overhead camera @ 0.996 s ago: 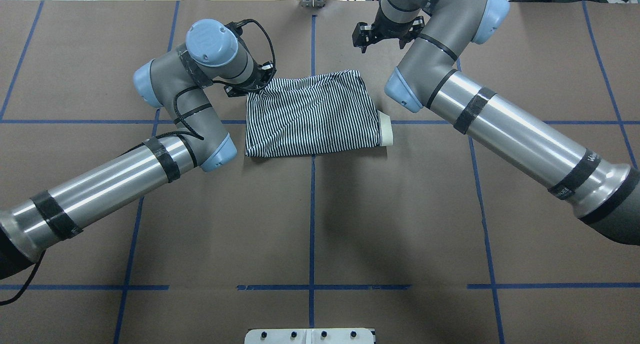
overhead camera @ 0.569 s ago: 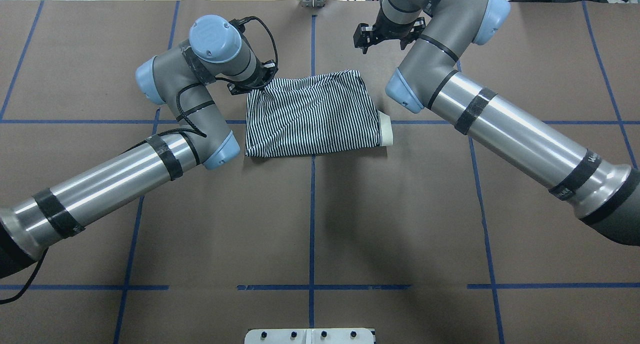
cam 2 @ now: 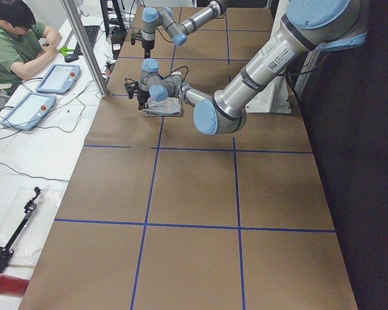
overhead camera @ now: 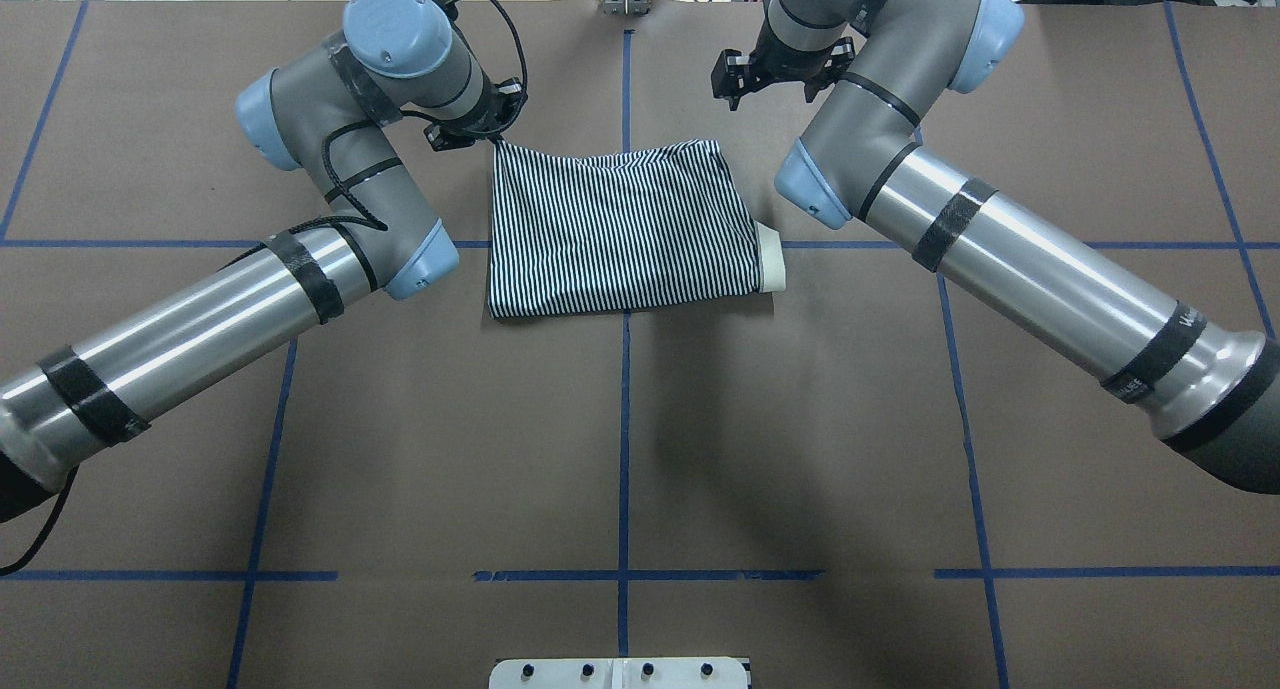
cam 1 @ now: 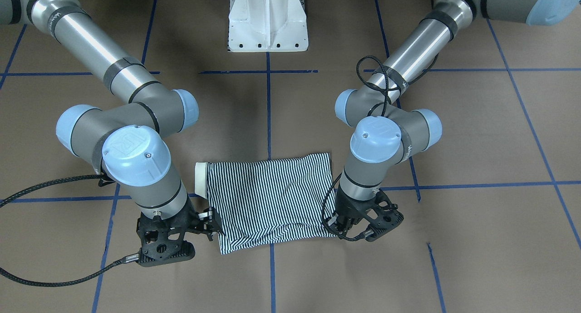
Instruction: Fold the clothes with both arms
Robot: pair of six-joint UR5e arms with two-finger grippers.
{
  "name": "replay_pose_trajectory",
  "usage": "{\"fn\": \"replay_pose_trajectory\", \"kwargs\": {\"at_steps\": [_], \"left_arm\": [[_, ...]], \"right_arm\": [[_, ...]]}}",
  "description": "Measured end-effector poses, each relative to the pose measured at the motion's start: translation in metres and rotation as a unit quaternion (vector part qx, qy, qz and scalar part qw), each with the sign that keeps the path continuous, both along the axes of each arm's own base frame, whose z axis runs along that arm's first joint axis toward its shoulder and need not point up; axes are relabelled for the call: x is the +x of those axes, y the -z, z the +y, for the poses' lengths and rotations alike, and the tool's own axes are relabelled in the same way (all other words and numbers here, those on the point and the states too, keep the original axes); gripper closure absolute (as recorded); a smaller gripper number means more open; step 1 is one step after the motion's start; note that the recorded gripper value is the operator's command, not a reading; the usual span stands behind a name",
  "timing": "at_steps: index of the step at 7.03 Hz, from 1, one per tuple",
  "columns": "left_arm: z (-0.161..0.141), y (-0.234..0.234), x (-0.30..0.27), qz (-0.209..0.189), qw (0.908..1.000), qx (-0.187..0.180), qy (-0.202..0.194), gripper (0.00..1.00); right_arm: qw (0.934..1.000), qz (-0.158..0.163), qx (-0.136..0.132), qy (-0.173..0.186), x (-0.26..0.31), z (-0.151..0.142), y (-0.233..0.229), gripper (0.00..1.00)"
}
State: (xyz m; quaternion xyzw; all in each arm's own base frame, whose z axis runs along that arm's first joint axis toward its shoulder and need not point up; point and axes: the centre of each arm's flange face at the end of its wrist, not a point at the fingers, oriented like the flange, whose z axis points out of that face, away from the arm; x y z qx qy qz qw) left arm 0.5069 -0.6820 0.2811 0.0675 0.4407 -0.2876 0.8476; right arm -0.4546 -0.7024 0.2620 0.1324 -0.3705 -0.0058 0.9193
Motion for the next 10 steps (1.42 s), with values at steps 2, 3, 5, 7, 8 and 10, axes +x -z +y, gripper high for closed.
{"fn": "replay_pose_trajectory", "kwargs": {"at_steps": [2,3,5,7,8,10], "left_arm": [[-0.003,-0.001,-0.005,-0.001,1.0000,0.000,0.003,0.23],[-0.003,-0.002,-0.005,-0.001,1.0000,0.000,0.003,0.00],[-0.002,0.002,-0.006,-0.001,1.0000,0.009,-0.001,0.00],[0.004,0.004,-0.038,-0.013,0.9988,0.040,-0.026,0.00],[0.018,-0.006,-0.078,-0.023,0.9964,0.063,-0.052,0.00],[0.059,-0.029,-0.169,-0.068,0.9847,0.125,-0.101,0.00]], "right_arm": [[1.0000,0.001,-0.001,0.000,0.000,0.000,-0.002,0.00],[1.0000,0.001,-0.001,0.000,0.000,0.000,-0.002,0.00],[1.0000,0.001,0.001,-0.001,0.005,-0.003,-0.002,0.00],[0.9997,-0.018,-0.015,0.001,0.042,-0.011,-0.013,0.00],[0.9986,-0.040,-0.034,0.003,0.086,-0.011,-0.035,0.00],[0.9961,-0.073,-0.048,0.015,0.212,0.001,-0.107,0.00]]}}
